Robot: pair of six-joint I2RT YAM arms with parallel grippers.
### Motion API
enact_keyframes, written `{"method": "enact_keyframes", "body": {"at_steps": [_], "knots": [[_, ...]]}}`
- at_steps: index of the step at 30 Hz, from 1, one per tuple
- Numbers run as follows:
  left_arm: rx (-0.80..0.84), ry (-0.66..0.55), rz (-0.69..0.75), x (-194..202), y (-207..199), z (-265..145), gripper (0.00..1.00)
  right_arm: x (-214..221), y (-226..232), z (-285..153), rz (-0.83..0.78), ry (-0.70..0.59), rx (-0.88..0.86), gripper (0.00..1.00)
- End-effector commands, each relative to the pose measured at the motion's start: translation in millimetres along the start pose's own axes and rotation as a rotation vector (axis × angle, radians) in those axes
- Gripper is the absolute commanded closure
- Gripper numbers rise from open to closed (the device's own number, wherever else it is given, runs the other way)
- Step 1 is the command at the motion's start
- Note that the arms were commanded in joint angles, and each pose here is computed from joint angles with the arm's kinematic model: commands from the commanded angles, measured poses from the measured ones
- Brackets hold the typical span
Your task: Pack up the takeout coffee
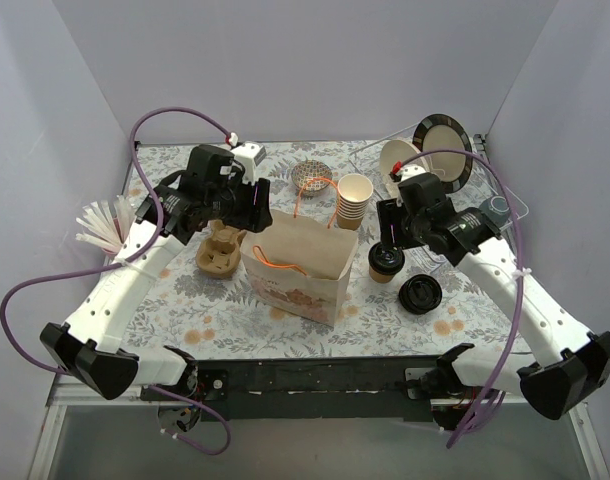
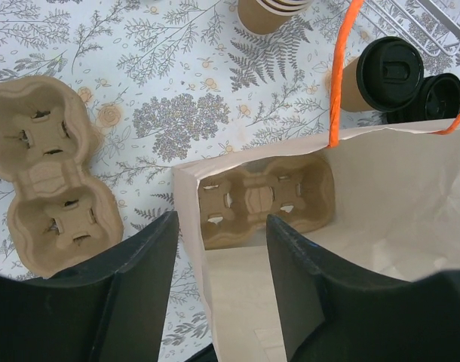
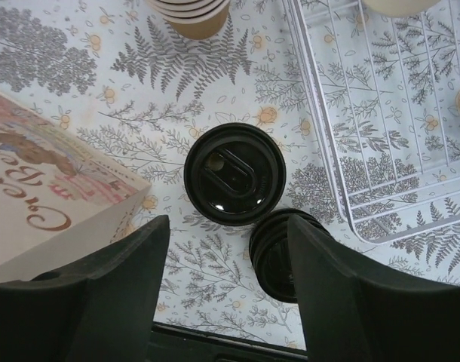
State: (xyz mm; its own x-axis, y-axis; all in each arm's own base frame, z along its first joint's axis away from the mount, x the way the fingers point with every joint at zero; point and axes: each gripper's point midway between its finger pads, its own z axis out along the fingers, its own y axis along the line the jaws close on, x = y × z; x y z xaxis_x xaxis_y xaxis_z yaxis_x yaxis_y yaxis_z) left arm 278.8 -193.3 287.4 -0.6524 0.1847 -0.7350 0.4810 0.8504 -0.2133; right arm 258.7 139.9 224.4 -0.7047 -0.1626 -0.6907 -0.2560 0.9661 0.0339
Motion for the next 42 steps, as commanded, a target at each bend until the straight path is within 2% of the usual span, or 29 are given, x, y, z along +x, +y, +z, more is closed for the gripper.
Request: {"method": "enact_keyframes", "body": {"at_steps": [1,6,15,25,42], "knots": [[0.013,-0.023,0.028,-5,-3,-13,0.52,-6,-5,14,-0.021,-0.007,0.005,0.25],[-0.022,-0.014,0.023,3,4,-19,0.54,16,-3,41,-0.048,0.085,-0.032,0.20],[0.009,-0.027,0.002,14,-2,-29,0.44,41,-2,64,-0.132,0.177,-0.058,0.19],[0.020,-0.022,0.007,15,-4,-29,0.42,56,-5,83,-0.144,0.235,-0.037,0.18],[-0.008,-0.024,0.006,13,0,-32,0.39,67,-10,96,-0.144,0.252,-0.007,0.20]]}}
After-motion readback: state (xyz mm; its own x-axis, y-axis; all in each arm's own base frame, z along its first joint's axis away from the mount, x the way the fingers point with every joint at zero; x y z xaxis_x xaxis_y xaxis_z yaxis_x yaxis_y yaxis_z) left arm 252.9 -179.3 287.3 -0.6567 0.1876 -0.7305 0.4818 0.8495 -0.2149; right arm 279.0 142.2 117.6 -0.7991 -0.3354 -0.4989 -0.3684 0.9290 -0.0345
